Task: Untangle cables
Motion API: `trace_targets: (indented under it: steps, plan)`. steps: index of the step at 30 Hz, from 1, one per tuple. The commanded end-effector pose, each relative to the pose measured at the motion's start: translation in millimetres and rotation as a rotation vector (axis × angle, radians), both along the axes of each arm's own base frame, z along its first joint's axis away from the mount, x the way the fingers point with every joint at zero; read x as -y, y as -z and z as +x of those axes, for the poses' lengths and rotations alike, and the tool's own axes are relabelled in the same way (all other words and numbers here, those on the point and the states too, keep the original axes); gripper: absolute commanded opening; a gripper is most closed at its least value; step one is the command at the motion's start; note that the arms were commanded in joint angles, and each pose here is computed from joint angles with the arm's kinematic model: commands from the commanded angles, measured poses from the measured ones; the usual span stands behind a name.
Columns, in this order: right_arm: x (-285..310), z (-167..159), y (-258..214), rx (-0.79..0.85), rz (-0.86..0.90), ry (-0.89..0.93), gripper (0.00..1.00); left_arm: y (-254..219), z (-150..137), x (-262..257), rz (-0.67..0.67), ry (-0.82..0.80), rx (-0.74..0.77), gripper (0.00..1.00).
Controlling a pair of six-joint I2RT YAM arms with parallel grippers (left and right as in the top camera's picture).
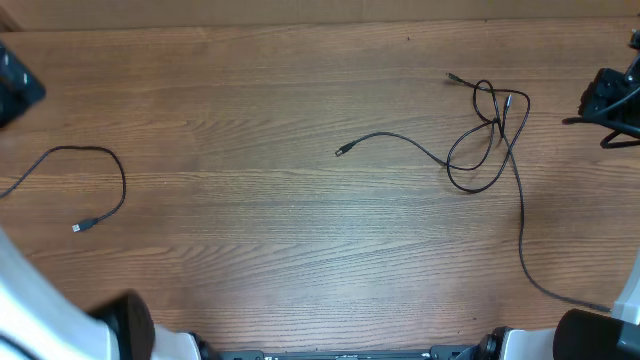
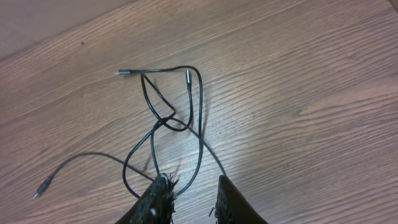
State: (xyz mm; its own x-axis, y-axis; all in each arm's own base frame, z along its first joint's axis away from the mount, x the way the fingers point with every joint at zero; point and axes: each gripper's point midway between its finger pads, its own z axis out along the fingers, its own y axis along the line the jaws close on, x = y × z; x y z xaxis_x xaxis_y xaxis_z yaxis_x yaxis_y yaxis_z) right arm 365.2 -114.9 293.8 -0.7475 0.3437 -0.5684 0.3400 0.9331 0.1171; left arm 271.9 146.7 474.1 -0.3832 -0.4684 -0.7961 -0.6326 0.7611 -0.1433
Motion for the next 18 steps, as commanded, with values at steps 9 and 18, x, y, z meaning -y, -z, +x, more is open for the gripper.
trace_targets:
  steps: [9,18]
  plan:
    - [-2,-1,4,-0.007,0.023,-0.011,0.23,82,-96,-47,-0.013,-0.666,-0.178,1.0]
    - [-6,-1,4,-0.006,0.043,-0.023,0.23,170,-83,-51,-0.176,-0.59,-0.338,1.0]
